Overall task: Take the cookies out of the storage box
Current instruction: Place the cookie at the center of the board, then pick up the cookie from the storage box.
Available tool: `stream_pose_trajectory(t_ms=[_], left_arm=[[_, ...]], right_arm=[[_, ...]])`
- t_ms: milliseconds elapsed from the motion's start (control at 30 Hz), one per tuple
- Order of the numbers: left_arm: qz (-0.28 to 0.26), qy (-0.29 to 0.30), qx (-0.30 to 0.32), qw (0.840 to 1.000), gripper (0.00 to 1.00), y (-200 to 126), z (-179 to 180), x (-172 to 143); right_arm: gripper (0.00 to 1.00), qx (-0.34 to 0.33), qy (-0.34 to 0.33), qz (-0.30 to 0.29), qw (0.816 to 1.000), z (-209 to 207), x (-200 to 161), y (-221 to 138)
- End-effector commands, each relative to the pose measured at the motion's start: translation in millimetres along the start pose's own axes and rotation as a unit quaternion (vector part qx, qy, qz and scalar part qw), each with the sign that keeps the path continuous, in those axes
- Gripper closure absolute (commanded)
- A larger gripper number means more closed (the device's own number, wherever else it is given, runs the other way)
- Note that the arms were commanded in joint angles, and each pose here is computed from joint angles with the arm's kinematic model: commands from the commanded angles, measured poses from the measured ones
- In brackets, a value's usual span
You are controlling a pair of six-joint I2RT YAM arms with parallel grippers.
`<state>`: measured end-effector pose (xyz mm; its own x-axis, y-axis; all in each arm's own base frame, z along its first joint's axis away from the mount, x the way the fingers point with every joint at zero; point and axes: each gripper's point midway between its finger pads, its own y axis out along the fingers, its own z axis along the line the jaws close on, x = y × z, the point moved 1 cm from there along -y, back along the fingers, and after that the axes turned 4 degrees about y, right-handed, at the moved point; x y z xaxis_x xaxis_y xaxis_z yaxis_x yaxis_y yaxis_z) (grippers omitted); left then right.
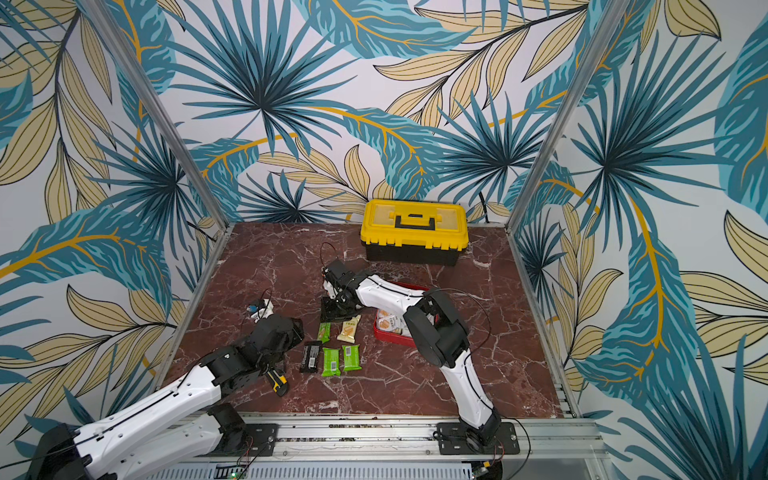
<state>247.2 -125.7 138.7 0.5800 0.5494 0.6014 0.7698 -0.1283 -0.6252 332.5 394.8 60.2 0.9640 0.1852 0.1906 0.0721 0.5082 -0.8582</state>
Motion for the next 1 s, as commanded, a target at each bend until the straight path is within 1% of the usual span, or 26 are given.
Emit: stream_pose_trajectory(t_ms=[0,167,267,367,467,567,667,733,767,833,867,900,967], left_arm=[[0.0,0.01,-0.033,0.999,0.56,0.8,-17.6,4.8],[0.006,0.026,-0.046,0.999,0.56,0.4,-32.5,8.7],[0.014,0.039,-0.068,0.997,0.56,0.9,-46.4,9.3],[0.031,0.051,-0.085,0.995,0.54,2.2,-61.2,7.6],[0.05,0.06,-0.085,0.993,0.51,5.4,-74.2,5.7],[0.061,0.077,-0.094,0.991,0.49,9.0,-93.9,-1.2],[0.074,0.13,-0.112,0.982,0.46,11.7,-123.8,-16.9],[0.085,0.18,-0.131,0.971,0.45,14.2,-145.4,-29.5],[0.087,0.209,-0.155,0.962,0.44,14.8,-162.0,-35.3],[0.095,0.274,-0.208,0.934,0.41,14.2,-191.2,-49.8],[0.102,0.315,-0.235,0.914,0.4,13.8,-204.5,-57.4],[0.109,0.354,-0.265,0.891,0.38,11.7,-217.5,-65.6],[0.107,0.432,-0.291,0.847,0.37,12.6,-231.6,-73.1]], right_arm=[[0.51,-0.048,-0.021,-0.018,0.998,-10.9,-0.4,-17.9],[0.48,-0.076,-0.043,-0.057,0.995,-7.9,9.0,-55.0],[0.49,-0.084,-0.045,-0.096,0.991,-6.1,13.0,-88.7],[0.49,-0.103,-0.034,-0.141,0.984,-15.3,11.9,-128.5],[0.5,-0.128,-0.008,-0.181,0.975,-39.3,3.5,-165.8],[0.51,-0.15,0.032,-0.213,0.965,-73.4,-10.2,-199.7],[0.52,-0.158,0.078,-0.236,0.956,-107.5,-29.1,-229.3],[0.52,-0.153,0.107,-0.245,0.951,-126.3,-41.9,-242.7],[0.52,-0.154,0.12,-0.248,0.949,-135.3,-49.2,-248.7],[0.52,-0.159,0.138,-0.254,0.944,-148.3,-61.0,-259.7],[0.52,-0.163,0.145,-0.256,0.942,-153.9,-67.3,-264.2],[0.52,-0.166,0.149,-0.261,0.939,-157.4,-72.4,-269.8],[0.52,-0.172,0.156,-0.27,0.935,-162.1,-80.7,-279.5]])
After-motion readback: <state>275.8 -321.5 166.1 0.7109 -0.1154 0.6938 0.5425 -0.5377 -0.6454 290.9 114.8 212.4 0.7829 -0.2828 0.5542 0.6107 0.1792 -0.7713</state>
